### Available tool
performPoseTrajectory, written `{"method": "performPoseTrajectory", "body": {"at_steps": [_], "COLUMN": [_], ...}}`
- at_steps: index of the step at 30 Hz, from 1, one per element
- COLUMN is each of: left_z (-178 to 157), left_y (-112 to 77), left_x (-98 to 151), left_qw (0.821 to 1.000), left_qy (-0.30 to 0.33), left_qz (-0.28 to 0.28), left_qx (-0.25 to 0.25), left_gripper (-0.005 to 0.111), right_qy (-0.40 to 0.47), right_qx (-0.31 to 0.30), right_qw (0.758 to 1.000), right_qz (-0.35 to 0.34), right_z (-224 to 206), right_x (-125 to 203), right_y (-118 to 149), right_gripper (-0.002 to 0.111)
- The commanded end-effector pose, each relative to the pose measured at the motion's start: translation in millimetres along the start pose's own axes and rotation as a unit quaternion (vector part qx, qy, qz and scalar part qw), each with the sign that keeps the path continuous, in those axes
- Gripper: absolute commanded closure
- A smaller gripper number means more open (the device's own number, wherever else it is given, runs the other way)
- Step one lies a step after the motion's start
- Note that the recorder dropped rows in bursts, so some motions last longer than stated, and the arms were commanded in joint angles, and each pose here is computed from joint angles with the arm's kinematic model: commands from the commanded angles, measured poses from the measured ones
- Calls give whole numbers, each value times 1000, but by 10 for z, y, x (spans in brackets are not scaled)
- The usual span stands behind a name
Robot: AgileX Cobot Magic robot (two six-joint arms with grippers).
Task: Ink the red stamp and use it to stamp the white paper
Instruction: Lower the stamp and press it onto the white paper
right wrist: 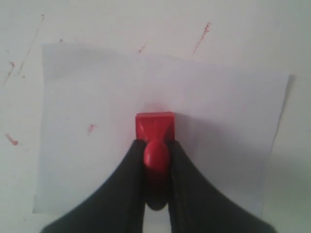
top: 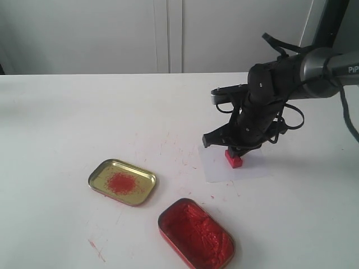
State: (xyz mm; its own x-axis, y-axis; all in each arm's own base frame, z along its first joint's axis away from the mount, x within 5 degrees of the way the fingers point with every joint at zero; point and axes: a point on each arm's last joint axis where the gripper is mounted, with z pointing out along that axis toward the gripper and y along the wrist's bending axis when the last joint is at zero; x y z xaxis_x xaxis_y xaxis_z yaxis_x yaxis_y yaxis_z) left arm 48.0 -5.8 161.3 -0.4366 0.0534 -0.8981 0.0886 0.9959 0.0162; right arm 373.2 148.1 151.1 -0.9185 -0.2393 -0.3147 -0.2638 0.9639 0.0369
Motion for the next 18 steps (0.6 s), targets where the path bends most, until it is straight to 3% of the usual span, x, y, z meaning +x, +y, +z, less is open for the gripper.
{"method": "performPoseTrajectory", "body": {"at_steps": [1,6,18], "left_z": [12,12,12], "left_y": [-2,-2,-2], "left_x": [32,32,32], "left_qw": [1000,1000,1000], "left_qy": [4,4,4], "left_qz": [-5,-5,-5], "left_qx": [1,1,1], "left_gripper": [107,107,107], "right_qy": [-4,-10,18], "right_qx": [-10,-19,-106], "right_qw": [1000,999,991], "right_qz": [18,31,83], "right_z": [-95,-153,-68], "right_x": [-1,-49,-74], "right_y": [-14,-30,-266], "right_gripper": [108,108,108]}}
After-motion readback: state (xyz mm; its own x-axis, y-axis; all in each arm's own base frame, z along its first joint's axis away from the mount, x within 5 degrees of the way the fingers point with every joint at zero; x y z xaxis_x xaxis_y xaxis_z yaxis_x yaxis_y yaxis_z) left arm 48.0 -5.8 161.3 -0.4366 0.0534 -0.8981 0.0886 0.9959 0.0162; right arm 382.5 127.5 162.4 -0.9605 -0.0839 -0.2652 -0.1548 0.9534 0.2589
